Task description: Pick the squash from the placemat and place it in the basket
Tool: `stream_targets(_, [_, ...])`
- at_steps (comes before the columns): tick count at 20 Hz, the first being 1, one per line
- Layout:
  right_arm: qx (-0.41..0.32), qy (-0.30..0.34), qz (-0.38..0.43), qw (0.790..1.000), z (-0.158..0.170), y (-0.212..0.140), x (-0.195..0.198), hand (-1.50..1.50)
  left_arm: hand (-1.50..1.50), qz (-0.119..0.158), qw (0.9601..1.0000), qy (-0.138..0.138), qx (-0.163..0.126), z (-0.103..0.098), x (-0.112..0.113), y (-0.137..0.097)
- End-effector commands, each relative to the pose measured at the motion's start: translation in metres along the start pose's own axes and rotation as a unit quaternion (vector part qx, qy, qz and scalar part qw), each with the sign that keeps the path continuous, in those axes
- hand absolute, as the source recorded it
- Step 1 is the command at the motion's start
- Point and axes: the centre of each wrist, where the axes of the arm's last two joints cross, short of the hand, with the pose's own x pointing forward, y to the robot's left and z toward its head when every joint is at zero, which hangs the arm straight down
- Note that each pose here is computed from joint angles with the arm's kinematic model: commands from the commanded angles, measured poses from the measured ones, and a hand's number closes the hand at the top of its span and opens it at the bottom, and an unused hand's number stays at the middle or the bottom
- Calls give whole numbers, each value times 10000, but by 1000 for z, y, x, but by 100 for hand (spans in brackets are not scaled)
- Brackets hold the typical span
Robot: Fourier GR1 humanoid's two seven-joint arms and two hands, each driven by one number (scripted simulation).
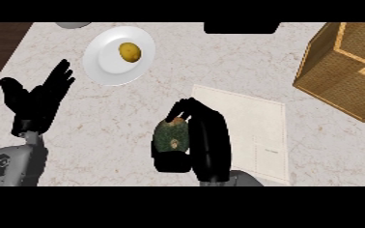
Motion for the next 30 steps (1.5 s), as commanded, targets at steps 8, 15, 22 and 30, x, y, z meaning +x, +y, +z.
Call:
stream_targets(8, [-1447, 202, 38, 9893, -14, -78, 81, 150, 0, 67, 9999, 110, 10, 3, -12, -8])
stream_targets(15, [-1959, 322, 279, 9797, -52, -130, 91, 150, 0, -38, 9999, -61, 81, 1, 1, 3])
stream_targets(22, [-2678, 601, 405, 9608, -106, -179, 79, 150, 0, 25, 10000, -14, 69, 17, -10, 0])
stream_targets(30, [-3188, 1179, 1158, 9333, -144, -217, 46, 150, 0, -8, 10000, 9, 12, 12, -20, -23])
